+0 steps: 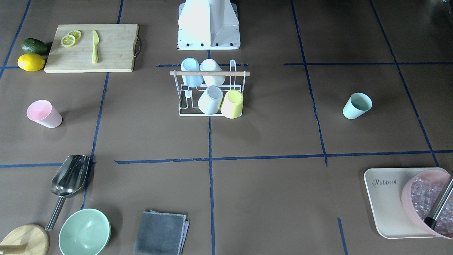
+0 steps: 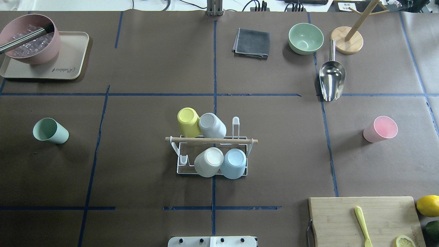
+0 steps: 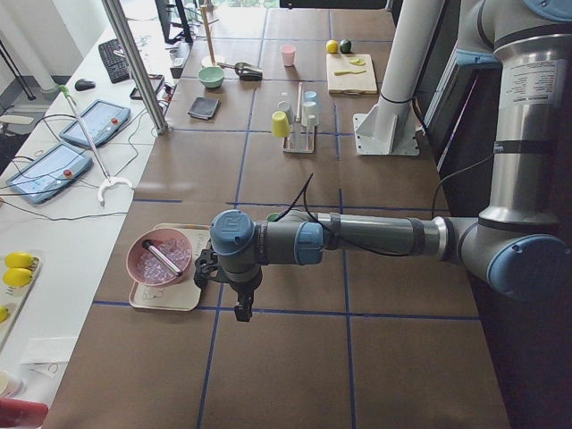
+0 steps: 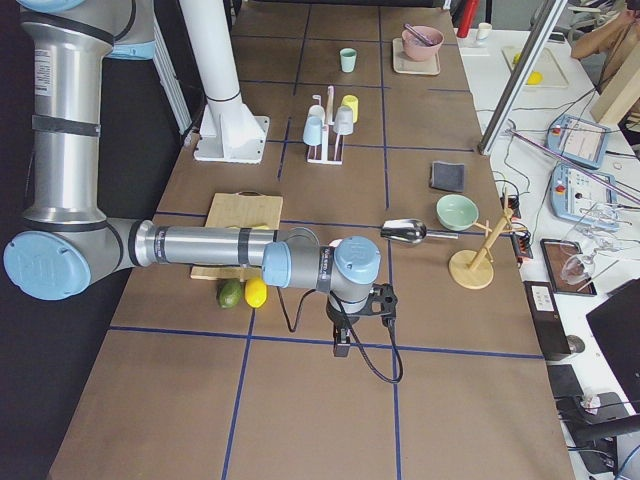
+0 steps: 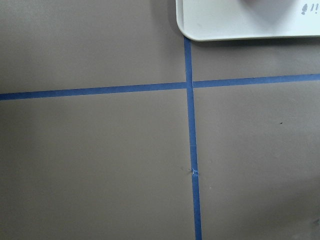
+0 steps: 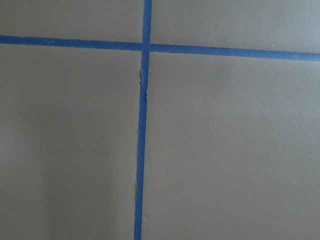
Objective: Place cup on cup holder
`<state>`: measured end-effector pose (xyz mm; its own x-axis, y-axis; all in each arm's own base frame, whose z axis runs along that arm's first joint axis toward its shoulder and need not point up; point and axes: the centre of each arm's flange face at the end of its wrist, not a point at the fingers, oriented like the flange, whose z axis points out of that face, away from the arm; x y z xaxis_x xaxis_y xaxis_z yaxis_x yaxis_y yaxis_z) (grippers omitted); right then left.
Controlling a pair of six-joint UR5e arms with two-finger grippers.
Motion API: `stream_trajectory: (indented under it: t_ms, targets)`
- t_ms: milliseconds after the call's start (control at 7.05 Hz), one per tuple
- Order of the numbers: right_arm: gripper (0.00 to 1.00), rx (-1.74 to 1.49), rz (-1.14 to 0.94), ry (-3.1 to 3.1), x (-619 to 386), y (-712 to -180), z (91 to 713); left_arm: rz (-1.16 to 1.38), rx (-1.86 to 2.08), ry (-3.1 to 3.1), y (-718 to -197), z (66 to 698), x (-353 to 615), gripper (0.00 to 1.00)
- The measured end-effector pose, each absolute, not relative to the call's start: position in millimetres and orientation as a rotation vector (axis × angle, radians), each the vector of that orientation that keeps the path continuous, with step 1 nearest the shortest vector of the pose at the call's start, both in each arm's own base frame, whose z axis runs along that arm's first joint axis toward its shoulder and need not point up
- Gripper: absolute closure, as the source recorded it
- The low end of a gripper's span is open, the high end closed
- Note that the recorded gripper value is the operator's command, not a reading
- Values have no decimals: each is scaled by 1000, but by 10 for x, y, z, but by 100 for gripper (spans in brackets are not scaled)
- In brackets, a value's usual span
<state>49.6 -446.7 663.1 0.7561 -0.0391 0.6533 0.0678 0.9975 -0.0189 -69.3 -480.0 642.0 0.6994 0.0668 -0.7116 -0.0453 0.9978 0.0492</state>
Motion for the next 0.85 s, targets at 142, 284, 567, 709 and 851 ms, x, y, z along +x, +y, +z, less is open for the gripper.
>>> stream_trajectory:
  t_ms: [142,284,567,709,851]
  targets:
    - [0,-42,-58,-711,496,-4465,6630,62,26,797,-4794,6435,-691,0]
    - [0,-42,-58,-711,496,-4464,6631,61,23,799,-4790,6455,-689,0]
    - [0,-58,-55,-713,496,-4441,6712,64,26,797,-4795,6415,-682,0]
    - [0,-62,-54,-716,494,-4433,6733,75,30,796,-4811,6345,-638,0]
    - [0,-58,-55,-719,491,-4440,6716,99,23,796,-4827,6231,-524,0]
